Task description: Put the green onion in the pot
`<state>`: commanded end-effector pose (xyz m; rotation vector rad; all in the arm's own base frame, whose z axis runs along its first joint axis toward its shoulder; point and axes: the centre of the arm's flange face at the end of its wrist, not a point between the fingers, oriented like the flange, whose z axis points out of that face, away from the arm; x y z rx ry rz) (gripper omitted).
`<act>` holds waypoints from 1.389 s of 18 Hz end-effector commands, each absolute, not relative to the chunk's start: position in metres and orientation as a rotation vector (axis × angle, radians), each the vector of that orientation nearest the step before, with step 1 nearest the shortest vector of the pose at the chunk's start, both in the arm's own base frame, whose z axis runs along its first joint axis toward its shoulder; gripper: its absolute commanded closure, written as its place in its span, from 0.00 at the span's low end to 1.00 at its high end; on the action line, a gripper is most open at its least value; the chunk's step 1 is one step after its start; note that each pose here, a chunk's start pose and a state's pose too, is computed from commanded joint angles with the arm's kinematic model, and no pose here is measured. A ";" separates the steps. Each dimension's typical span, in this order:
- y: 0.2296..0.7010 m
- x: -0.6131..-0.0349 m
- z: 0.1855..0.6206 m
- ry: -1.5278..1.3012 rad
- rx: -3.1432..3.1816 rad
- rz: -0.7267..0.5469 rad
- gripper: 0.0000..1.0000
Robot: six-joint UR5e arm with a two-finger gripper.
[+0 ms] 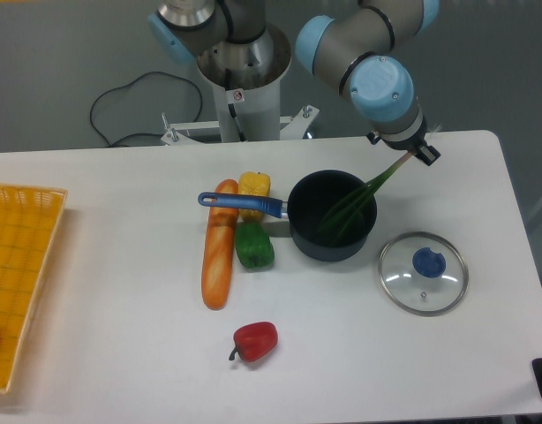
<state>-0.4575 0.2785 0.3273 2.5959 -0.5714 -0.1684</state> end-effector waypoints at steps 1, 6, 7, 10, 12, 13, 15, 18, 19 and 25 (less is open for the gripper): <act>0.278 -0.458 0.327 -0.569 2.596 -0.168 0.81; 0.276 -0.459 0.328 -0.562 2.598 -0.171 0.65; 0.276 -0.459 0.329 -0.562 2.600 -0.172 0.62; 0.276 -0.460 0.328 -0.563 2.598 -0.169 0.54; 0.277 -0.459 0.328 -0.564 2.598 -0.171 0.53; 0.277 -0.459 0.328 -0.564 2.597 -0.171 0.51; 0.277 -0.460 0.329 -0.565 2.599 -0.171 0.47; 0.280 -0.462 0.333 -0.568 2.602 -0.185 0.09; 0.282 -0.462 0.333 -0.567 2.605 -0.187 0.00; 0.287 -0.468 0.349 -0.574 2.700 -0.222 0.00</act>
